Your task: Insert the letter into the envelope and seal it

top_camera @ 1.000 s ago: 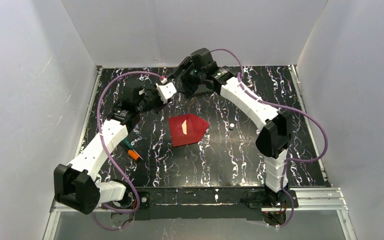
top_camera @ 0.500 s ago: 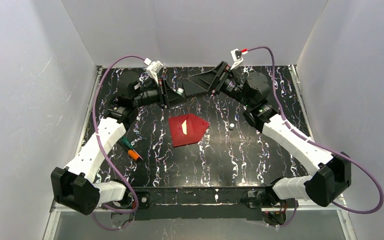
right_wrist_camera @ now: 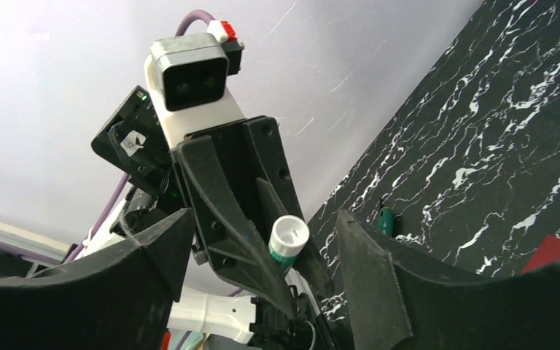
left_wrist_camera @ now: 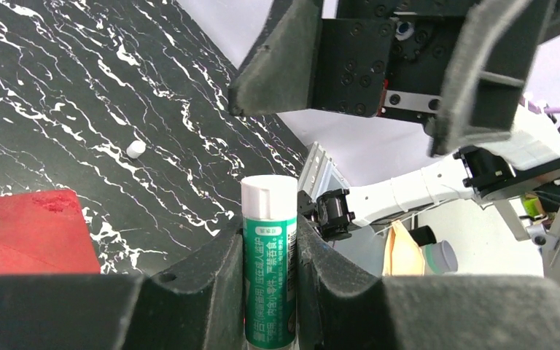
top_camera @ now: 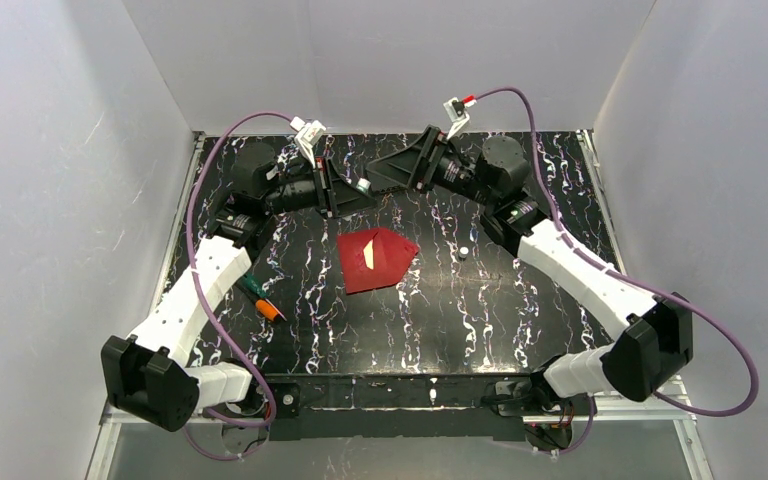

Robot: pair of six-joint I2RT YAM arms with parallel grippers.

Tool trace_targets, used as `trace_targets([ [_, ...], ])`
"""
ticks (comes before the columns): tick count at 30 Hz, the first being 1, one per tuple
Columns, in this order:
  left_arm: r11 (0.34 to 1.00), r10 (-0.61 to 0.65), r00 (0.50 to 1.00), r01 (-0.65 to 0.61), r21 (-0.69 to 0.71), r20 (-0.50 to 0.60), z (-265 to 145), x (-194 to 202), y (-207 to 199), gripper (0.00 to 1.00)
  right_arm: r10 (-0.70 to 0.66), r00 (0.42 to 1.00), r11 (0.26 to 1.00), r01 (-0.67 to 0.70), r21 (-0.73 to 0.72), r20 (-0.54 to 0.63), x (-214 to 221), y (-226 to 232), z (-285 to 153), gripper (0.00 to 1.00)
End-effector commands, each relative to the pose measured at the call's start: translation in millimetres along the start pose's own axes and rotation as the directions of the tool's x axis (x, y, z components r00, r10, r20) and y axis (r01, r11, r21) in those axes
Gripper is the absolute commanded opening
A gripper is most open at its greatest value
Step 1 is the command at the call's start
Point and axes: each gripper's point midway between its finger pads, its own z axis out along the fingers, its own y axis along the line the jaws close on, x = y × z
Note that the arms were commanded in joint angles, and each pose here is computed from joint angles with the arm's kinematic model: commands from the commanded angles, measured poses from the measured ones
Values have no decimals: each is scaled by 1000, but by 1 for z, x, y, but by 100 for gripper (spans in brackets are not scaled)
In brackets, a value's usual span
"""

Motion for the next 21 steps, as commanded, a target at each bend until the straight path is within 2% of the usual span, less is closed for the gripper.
trace_targets([
  [1,987,137,990,-138,86,12,-10,-1,-25,0,-16,999,998,13,-54,-42,-3,17,9,74],
  [11,972,204,978,-207,108,34,-8,-10,-30,0,21,997,995,-27,-96,-70,-1,21,19,55],
  [17,975,206,977,-209,74,56,-4,-19,-24,0,32,996,990,-43,-131,-87,2,25,21,53],
  [21,986,162,983,-165,33,83,0,-30,-19,0,33,995,988,-46,-146,-89,2,27,20,50],
])
